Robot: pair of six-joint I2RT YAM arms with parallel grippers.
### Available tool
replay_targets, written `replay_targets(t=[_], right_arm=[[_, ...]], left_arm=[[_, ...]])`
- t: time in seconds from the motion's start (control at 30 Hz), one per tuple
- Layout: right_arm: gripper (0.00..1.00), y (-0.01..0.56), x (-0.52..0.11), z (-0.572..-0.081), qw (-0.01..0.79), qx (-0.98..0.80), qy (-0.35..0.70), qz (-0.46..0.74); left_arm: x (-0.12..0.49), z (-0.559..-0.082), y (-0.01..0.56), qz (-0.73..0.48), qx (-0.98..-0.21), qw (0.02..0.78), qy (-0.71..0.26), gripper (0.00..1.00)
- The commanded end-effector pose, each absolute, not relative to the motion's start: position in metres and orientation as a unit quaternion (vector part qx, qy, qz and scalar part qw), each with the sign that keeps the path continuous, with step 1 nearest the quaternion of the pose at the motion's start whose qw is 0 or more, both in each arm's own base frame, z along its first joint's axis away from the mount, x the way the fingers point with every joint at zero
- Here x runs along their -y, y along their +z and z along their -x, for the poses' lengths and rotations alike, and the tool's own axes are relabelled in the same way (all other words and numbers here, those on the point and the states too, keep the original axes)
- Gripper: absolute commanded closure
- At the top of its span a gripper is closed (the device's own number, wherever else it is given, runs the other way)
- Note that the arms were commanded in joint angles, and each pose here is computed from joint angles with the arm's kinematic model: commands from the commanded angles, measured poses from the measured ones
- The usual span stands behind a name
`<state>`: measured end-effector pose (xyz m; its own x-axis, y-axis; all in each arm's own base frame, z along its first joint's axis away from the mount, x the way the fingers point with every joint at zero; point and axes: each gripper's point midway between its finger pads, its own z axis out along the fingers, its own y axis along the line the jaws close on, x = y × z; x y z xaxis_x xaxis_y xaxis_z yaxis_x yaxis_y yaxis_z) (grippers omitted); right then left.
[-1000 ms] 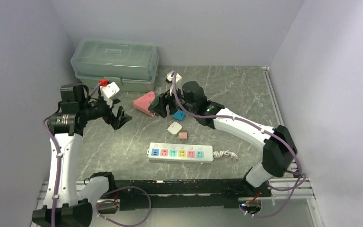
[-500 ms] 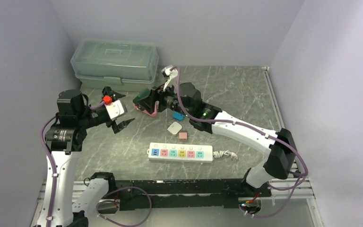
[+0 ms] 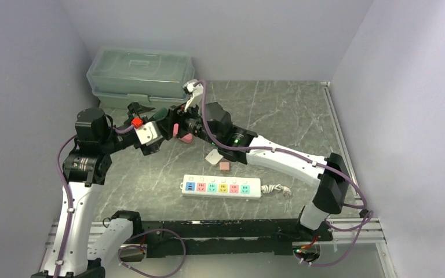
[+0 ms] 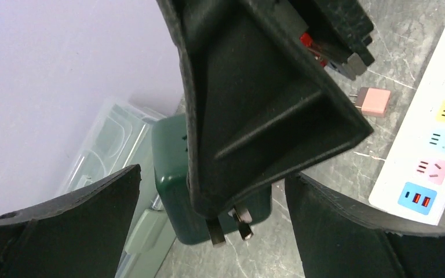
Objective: Insert the plug
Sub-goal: Pick up the plug from the center of the board.
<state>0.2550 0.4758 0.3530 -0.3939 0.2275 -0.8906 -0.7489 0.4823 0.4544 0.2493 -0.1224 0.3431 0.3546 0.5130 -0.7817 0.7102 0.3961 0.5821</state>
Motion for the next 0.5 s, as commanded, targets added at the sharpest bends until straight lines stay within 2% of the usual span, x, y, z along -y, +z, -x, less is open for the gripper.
replay_targets(t=[0.0, 0.03, 0.13, 0.17, 0.27, 0.37, 0.47], right_arm=[[0.4, 0.408, -0.479, -0.247, 0.551, -0.643, 0.506, 0.167], [0.39, 0.409, -0.48, -0.246, 0.551, -0.642, 0.506, 0.169], [0.37, 0.408, -0.483, -0.242, 0.548, -0.644, 0.505, 0.175], [0.35, 0.407, -0.483, -0.242, 0.546, -0.644, 0.506, 0.177], [0.29, 0.408, -0.48, -0.237, 0.543, -0.641, 0.512, 0.179], [0.22, 0.408, -0.469, -0.232, 0.547, -0.637, 0.51, 0.185], [0.12, 0.416, -0.447, -0.227, 0.553, -0.63, 0.51, 0.193]], left_arm=[[0.125, -0.248, 0.359, -0.551, -0.536, 0.636, -0.067, 0.01], [0.125, -0.248, 0.358, -0.551, -0.538, 0.634, -0.066, 0.03], [0.126, -0.245, 0.356, -0.553, -0.543, 0.627, -0.076, 0.26], [0.127, -0.245, 0.357, -0.552, -0.546, 0.625, -0.08, 0.37], [0.126, -0.245, 0.358, -0.547, -0.555, 0.621, -0.086, 0.78], [0.127, -0.241, 0.361, -0.548, -0.553, 0.621, -0.09, 0.94], [0.132, -0.231, 0.368, -0.555, -0.538, 0.627, -0.1, 1.0]])
